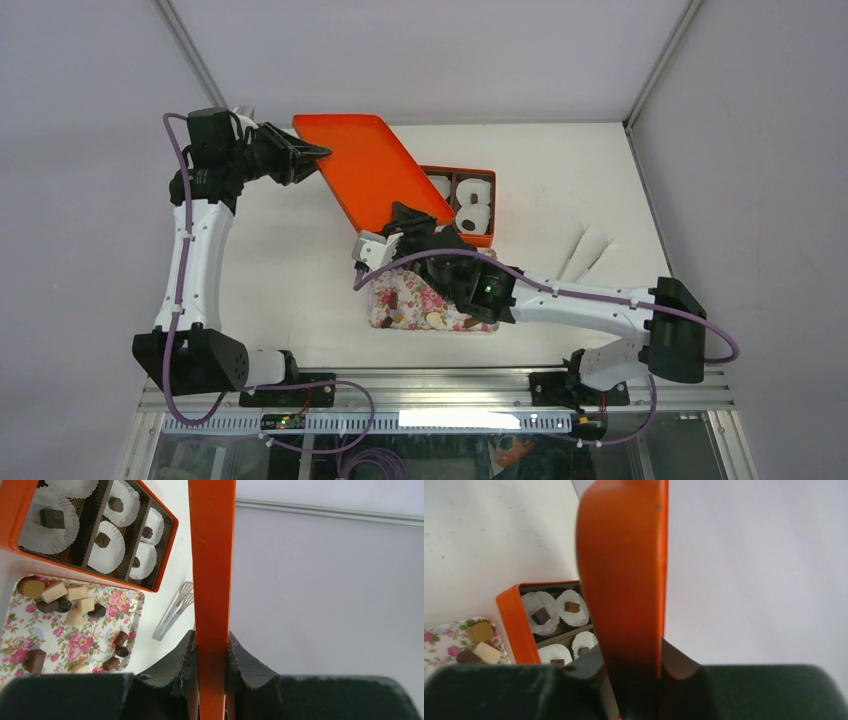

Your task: Pack the chocolate

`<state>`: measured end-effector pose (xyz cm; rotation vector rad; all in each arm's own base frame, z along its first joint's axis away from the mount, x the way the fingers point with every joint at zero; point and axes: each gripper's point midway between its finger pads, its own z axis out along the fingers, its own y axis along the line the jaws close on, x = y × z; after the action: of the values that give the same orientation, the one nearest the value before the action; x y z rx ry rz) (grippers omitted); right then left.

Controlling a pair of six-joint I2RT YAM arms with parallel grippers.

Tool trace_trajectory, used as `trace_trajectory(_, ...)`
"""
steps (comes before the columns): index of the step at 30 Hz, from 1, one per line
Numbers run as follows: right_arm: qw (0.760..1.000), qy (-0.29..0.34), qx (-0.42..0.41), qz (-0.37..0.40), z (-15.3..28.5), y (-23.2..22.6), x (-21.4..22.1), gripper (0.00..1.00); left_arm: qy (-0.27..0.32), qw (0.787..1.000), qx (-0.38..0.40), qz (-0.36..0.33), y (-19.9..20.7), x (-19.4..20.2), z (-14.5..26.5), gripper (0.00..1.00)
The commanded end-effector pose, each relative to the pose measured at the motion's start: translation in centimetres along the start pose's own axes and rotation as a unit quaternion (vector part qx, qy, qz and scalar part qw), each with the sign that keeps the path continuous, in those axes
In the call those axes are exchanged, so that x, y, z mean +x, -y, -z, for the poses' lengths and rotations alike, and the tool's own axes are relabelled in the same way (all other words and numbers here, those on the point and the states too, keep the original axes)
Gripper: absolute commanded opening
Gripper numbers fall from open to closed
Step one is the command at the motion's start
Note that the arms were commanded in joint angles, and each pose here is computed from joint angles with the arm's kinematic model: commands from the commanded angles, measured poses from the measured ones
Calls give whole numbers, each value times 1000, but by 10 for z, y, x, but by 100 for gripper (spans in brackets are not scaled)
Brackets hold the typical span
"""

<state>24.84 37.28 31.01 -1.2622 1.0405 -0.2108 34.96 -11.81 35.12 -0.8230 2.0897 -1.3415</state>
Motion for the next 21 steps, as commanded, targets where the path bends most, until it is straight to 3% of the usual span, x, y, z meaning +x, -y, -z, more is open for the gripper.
trace_trajectory(1,997,27,63,-32,4,37,-21,13,-7,999,52,-16,28,8,22,0)
trace_trajectory(2,997,23,60,-35,3,36,-21,1,-5,998,52,-17,28,7,22,0)
trace_trajectory(4,997,13,63,-53,3,38,-19,0,-2,998,52,-25,27,4,22,13)
trace_trajectory(8,991,7,56,-123,5,47,-15,0,15,996,61,-62,35,-7,32,80)
trace_trajectory(9,986,-9,36,-163,5,49,-10,0,18,995,64,-72,37,-10,36,88)
trace_trajectory(10,979,-17,21,-204,5,54,-6,0,22,994,69,-82,40,-13,41,90)
trace_trajectory(11,980,-51,16,-193,7,63,13,0,25,993,73,-90,42,-16,45,92)
trace_trajectory(12,961,-41,-19,-271,5,56,9,0,32,991,78,-99,45,-19,50,96)
trace_trajectory(16,907,-66,-88,-407,0,62,29,0,35,983,91,-158,52,-17,57,99)
trace_trajectory(17,887,-78,-90,-446,-1,68,37,0,33,980,94,-172,52,-16,58,99)
trace_trajectory(21,877,-134,3,-462,-6,129,114,0,43,968,85,-231,42,-20,56,99)
